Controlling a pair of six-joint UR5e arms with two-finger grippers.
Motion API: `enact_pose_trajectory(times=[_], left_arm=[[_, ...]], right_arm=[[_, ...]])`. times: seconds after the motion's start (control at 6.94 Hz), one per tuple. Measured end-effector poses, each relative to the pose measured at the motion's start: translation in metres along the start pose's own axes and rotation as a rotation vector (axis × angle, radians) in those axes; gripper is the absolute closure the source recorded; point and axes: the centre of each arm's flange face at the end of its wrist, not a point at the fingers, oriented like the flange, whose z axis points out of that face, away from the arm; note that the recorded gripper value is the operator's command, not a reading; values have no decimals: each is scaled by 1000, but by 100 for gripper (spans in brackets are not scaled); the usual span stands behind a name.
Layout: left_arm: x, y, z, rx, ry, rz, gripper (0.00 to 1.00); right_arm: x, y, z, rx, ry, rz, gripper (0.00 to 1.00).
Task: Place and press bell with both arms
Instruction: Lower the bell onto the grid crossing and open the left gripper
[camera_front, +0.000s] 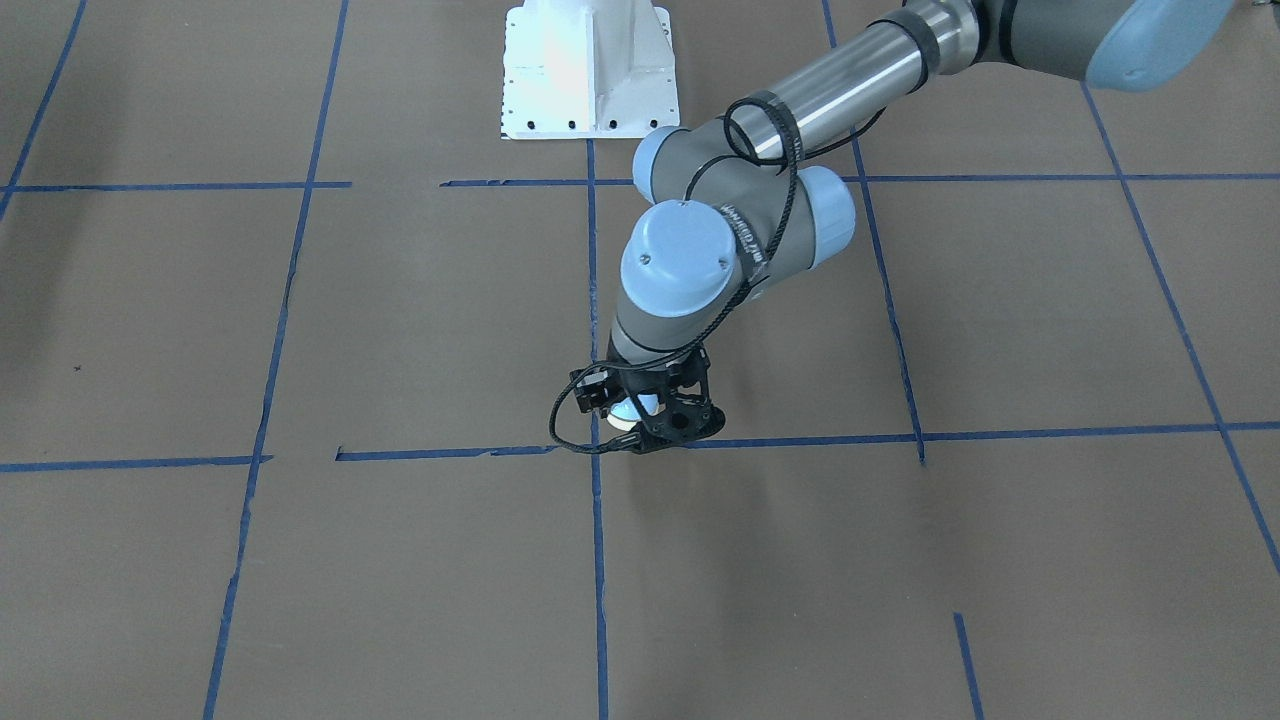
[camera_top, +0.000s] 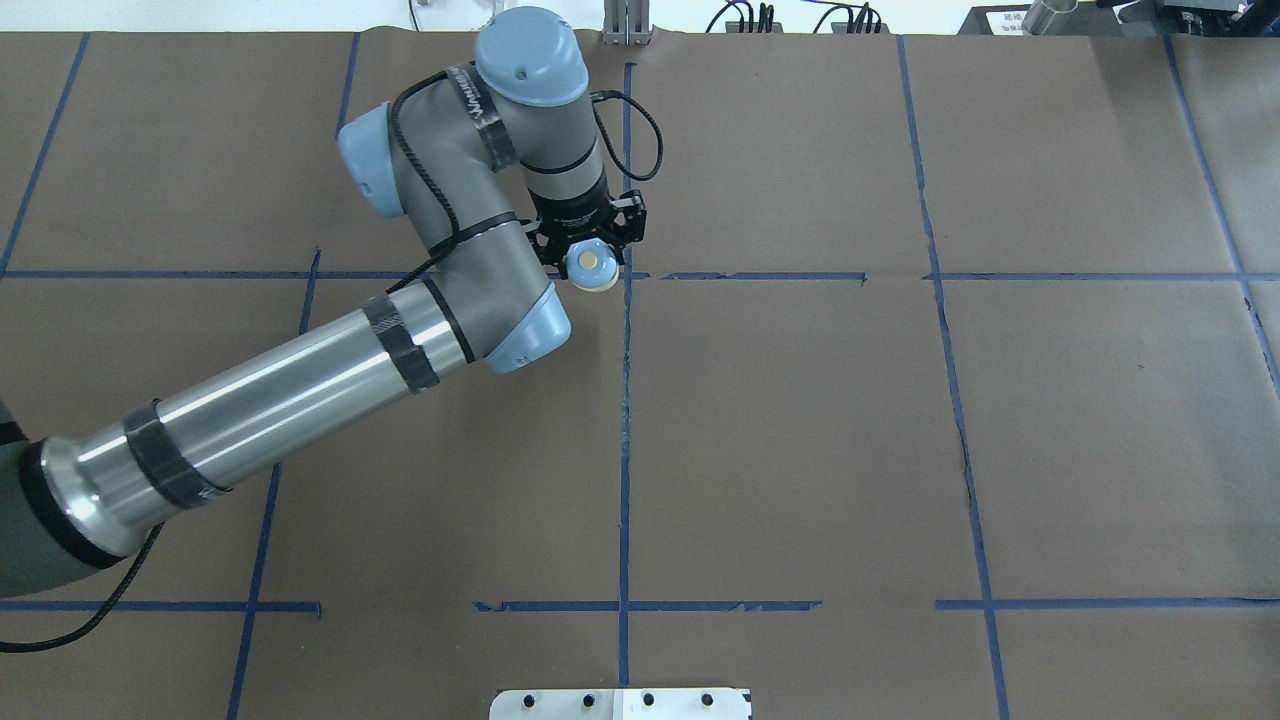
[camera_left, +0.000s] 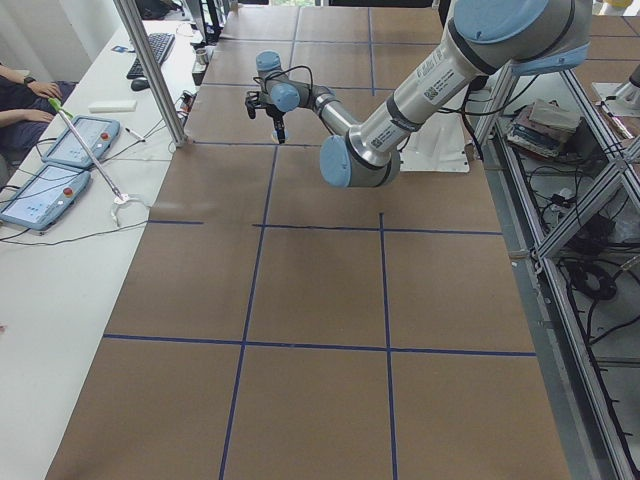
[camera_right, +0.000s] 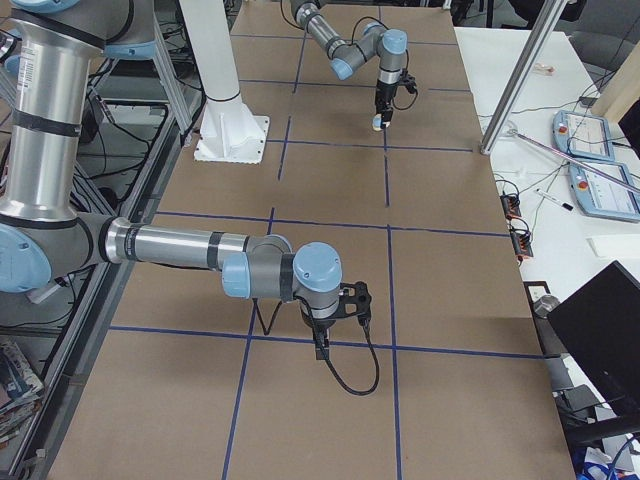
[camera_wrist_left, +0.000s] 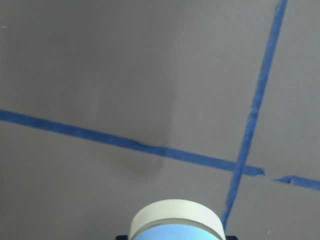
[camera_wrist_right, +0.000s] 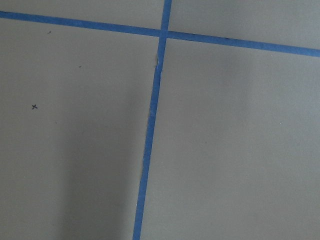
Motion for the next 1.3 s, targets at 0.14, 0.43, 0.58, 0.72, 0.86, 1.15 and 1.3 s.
enact_pose_trajectory(times=[0.14, 0.43, 0.58, 0.72, 0.86, 1.15, 1.3], left_arm=[[20, -5, 11, 19, 0, -10, 90], [33, -10, 23, 31, -2, -25, 89], [32, -11, 26, 32, -6, -28, 89], [30, -12, 28, 31, -10, -30, 71], [29, -13, 29, 31, -13, -31, 1], [19, -14, 38, 28, -23, -30, 0], [16, -14, 41, 27, -26, -27, 0]], right_arm=[[1, 0, 1, -2, 0, 2, 0], [2, 1, 2, -4, 0, 4, 0], [2, 1, 2, -4, 0, 4, 0], [2, 1, 2, -4, 0, 4, 0], [2, 1, 2, -4, 0, 4, 0], [2, 1, 2, -4, 0, 4, 0], [2, 1, 2, -4, 0, 4, 0]])
